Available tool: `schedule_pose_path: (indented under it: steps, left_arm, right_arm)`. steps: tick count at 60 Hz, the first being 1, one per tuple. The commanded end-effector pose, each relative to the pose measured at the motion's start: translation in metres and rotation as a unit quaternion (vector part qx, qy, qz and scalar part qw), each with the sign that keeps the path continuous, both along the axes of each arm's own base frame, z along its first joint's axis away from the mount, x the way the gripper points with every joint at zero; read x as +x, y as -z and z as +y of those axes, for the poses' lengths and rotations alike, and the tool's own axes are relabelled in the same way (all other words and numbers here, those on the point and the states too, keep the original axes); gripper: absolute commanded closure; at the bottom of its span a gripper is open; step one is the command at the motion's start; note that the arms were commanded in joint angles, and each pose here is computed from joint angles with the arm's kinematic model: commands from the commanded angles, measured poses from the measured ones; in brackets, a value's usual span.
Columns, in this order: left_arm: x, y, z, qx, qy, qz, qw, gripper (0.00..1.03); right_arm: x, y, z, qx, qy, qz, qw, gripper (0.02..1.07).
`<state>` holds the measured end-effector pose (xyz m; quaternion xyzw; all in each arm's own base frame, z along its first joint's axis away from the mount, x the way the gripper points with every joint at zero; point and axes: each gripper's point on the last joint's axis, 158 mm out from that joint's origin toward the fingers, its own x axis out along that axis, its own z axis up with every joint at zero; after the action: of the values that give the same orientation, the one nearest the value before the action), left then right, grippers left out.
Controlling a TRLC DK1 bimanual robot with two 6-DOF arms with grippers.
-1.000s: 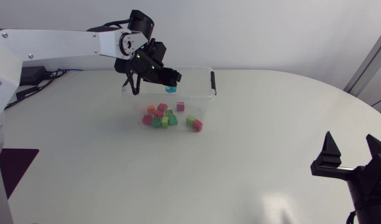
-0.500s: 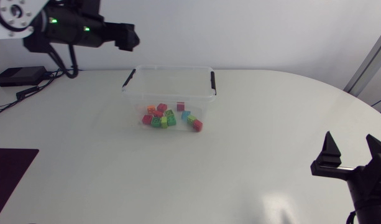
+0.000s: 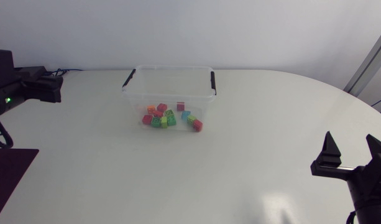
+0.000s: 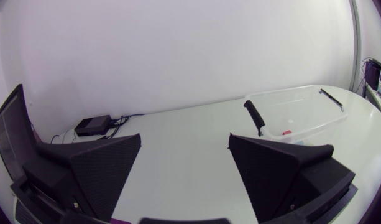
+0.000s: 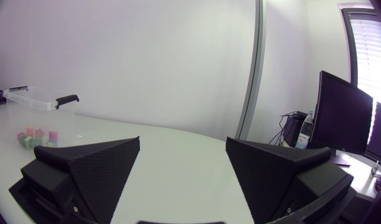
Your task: Pick up the duplo bricks and place them in the container
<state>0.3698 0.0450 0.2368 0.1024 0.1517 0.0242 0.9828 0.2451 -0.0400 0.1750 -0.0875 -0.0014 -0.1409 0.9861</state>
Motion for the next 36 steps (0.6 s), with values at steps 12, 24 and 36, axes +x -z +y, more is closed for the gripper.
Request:
schedule_pose_path:
  steps: [12, 24, 36]
  left_arm:
    - [-0.037, 0.019, 0.016, 0.037, -0.016, -0.052, 0.998, 0.05]
    - [-0.049, 0.029, 0.014, 0.034, -0.019, -0.065, 0.997, 0.05]
    - [-0.057, 0.035, 0.015, 0.035, -0.025, -0.078, 0.996, 0.05]
  right_arm:
    - [0.0, 0.011, -0.005, -0.006, 0.01, 0.013, 1.0, 0.07]
    - [-0.002, 0.011, -0.014, -0.006, 0.03, 0.013, 0.999, 0.07]
    - [-0.006, 0.012, -0.029, -0.005, 0.061, 0.014, 0.998, 0.07]
